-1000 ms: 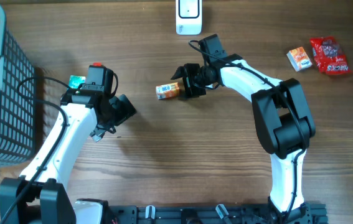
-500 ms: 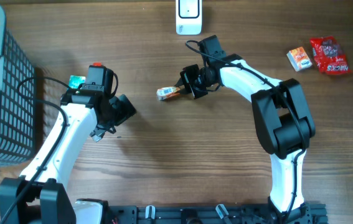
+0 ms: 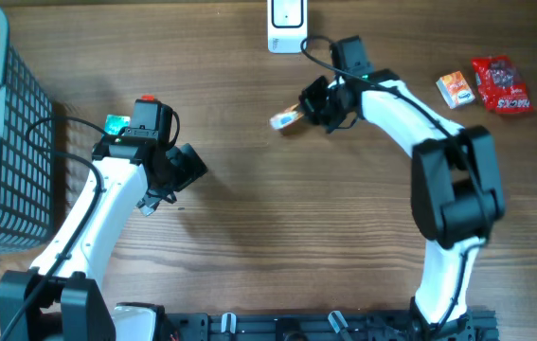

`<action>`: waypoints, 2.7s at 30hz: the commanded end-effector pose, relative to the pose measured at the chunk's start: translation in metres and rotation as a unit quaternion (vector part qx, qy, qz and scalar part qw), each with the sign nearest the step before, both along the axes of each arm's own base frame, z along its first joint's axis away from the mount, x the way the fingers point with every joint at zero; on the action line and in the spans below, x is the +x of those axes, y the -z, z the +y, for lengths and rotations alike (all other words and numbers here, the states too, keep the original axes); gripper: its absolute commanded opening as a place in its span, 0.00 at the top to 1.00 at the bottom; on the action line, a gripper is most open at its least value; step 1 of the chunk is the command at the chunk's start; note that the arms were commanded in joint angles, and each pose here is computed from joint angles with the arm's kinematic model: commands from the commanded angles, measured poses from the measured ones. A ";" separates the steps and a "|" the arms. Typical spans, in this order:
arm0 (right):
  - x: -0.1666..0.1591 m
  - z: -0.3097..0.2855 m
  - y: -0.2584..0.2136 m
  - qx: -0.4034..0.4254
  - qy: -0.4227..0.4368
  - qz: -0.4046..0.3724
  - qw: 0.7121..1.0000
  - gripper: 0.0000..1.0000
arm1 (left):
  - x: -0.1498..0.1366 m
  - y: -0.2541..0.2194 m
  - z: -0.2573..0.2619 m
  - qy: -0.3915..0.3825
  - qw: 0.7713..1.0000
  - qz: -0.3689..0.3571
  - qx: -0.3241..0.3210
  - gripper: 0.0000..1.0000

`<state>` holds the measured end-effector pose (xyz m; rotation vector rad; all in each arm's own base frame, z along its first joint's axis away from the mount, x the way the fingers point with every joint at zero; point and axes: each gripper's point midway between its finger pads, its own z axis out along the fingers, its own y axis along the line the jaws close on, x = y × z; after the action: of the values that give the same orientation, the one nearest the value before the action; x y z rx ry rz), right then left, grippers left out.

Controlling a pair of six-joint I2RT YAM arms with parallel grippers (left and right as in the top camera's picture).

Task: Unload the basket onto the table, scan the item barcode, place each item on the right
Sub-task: 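Raise the orange box up to the white scanner with the right gripper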

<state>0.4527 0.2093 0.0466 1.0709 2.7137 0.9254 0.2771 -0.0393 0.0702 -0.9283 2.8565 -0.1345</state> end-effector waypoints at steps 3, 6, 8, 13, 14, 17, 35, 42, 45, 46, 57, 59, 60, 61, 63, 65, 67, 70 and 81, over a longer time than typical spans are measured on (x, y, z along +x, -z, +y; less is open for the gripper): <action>0.040 -0.053 -0.091 -0.190 -0.007 -0.210 0.959 0.96 | 0.002 -0.001 0.004 -0.003 1.000 -0.009 0.006 0.00; 0.051 -0.065 -0.125 -0.296 -0.047 -0.294 0.908 0.96 | 0.003 -0.002 0.003 -0.003 1.000 -0.012 0.005 0.00; 0.056 -0.057 -0.135 -0.343 -0.106 -0.334 0.872 0.96 | 0.003 -0.002 0.003 -0.003 1.000 -0.012 0.005 0.00; 0.057 -0.020 -0.151 -0.421 -0.272 -0.414 0.760 0.96 | 0.003 -0.002 0.003 -0.003 1.000 -0.011 0.005 0.00; 0.057 -0.016 -0.154 -0.426 -0.281 -0.425 0.748 0.96 | 0.003 -0.002 0.003 -0.003 1.000 -0.011 0.005 0.00; 0.066 -0.008 -0.171 -0.433 -0.272 -0.461 0.726 0.96 | 0.003 -0.002 0.003 -0.003 1.000 -0.011 0.005 0.00; 0.134 0.022 -0.210 -0.371 -0.079 -0.648 0.660 0.95 | 0.003 -0.002 0.003 -0.003 1.000 -0.013 0.005 0.00; 0.149 0.028 -0.160 -0.344 -0.051 -0.656 0.670 0.96 | 0.004 -0.002 0.003 -0.003 1.000 -0.013 0.005 0.00; 0.153 0.028 -0.146 -0.344 -0.037 -0.665 0.662 0.95 | 0.004 -0.002 0.003 -0.003 1.000 -0.014 0.005 0.00; 0.154 0.027 -0.141 -0.344 -0.034 -0.667 0.660 0.96 | 0.004 -0.002 0.003 -0.003 1.000 -0.014 0.005 0.00; 0.165 0.003 -0.112 -0.348 -0.007 -0.644 0.681 0.96 | 0.004 -0.002 0.003 -0.003 1.000 -0.014 0.005 0.00; 0.169 -0.009 -0.112 -0.358 0.001 -0.638 0.681 0.96 | 0.004 -0.002 0.003 -0.003 1.000 -0.014 0.005 0.00; 0.172 -0.021 -0.110 -0.369 0.010 -0.631 0.683 0.96 | 0.004 -0.002 0.003 -0.003 1.000 -0.014 0.005 0.00; 0.173 -0.026 -0.110 -0.373 0.014 -0.628 0.683 0.96 | 0.004 -0.002 0.003 -0.003 1.000 -0.014 0.005 0.00; 0.176 -0.037 -0.106 -0.381 0.018 -0.619 0.686 0.95 | 0.004 -0.002 0.003 -0.003 1.000 -0.014 0.005 0.00; 0.177 -0.039 -0.103 -0.382 0.013 -0.616 0.689 0.96 | 0.004 -0.002 0.003 -0.003 1.000 -0.014 0.005 0.00; 0.177 -0.039 -0.100 -0.384 0.009 -0.611 0.692 0.96 | 0.006 -0.002 0.003 -0.003 1.000 -0.017 0.005 0.00; 0.177 -0.040 -0.100 -0.386 0.010 -0.610 0.692 0.96 | 0.007 -0.003 0.003 -0.004 1.000 -0.021 0.004 0.00; 0.163 -0.111 -0.131 -0.567 0.106 -0.519 0.630 0.96 | 0.009 -0.003 0.003 -0.004 1.000 -0.024 0.004 0.00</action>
<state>0.6270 0.1353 0.1688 0.2057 1.4995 -0.0287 0.2847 -0.0403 0.0712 -0.9186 2.8283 -0.1537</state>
